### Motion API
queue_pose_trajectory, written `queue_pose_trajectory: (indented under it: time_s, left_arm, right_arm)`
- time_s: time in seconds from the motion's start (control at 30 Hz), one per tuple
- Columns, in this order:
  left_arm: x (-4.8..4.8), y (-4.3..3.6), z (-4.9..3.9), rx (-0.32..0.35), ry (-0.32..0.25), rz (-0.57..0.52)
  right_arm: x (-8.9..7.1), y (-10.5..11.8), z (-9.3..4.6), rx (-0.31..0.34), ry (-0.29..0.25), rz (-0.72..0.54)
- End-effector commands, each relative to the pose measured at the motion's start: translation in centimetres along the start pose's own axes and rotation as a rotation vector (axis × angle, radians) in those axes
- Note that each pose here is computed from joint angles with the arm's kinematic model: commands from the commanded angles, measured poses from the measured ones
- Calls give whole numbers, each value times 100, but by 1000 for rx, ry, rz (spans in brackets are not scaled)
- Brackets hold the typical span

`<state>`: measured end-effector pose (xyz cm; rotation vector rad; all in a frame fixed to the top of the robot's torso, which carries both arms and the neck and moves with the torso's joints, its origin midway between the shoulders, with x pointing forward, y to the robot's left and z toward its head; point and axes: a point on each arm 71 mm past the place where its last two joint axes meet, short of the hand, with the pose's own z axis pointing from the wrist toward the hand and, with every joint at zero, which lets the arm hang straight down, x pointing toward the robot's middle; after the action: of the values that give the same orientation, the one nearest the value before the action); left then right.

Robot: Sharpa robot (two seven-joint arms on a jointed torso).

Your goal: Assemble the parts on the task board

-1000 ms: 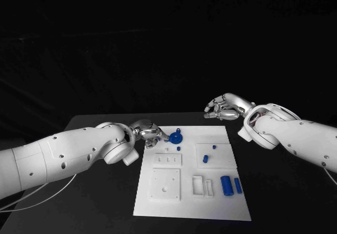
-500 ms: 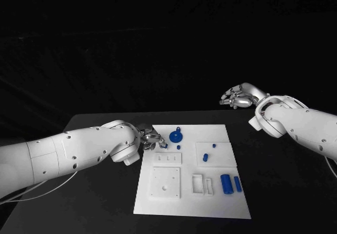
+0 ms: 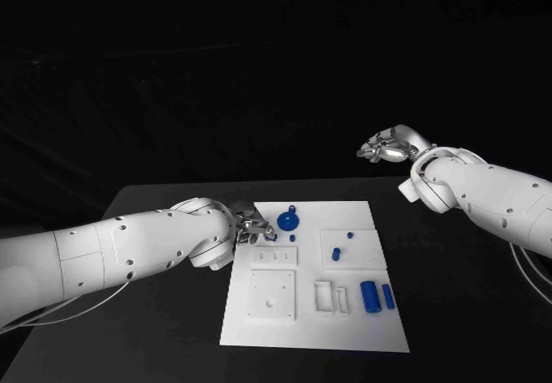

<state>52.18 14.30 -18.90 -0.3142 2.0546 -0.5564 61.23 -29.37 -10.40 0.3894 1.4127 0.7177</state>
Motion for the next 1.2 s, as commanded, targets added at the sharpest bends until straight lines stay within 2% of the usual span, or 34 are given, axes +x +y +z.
queue_pose_trajectory:
  time_s: [0.03, 0.3, 0.37, 0.77, 0.9, 1.03, 1.2]
  left_arm:
    - [8, -42, -6, 22, -50, 32]
    - [131, -62, 13, 26, -46, 51]
    - [171, -49, 18, 25, -53, 53]
    - [266, 27, 23, 18, -72, 41]
    - [283, 35, 23, 14, -58, 38]
    - [330, 35, 19, 5, -7, 39]
    - [330, 56, 28, -3, 1, 42]
  right_arm:
    - [18, 34, 21, -14, 5, 36]
    - [84, 74, 69, -11, 22, 38]
    - [88, 67, 83, -8, 25, 38]
    - [109, 69, 125, -2, 24, 35]
    - [128, 85, 131, -3, 30, 37]
    - [151, 103, 143, -4, 35, 38]
    - [152, 104, 143, -5, 36, 38]
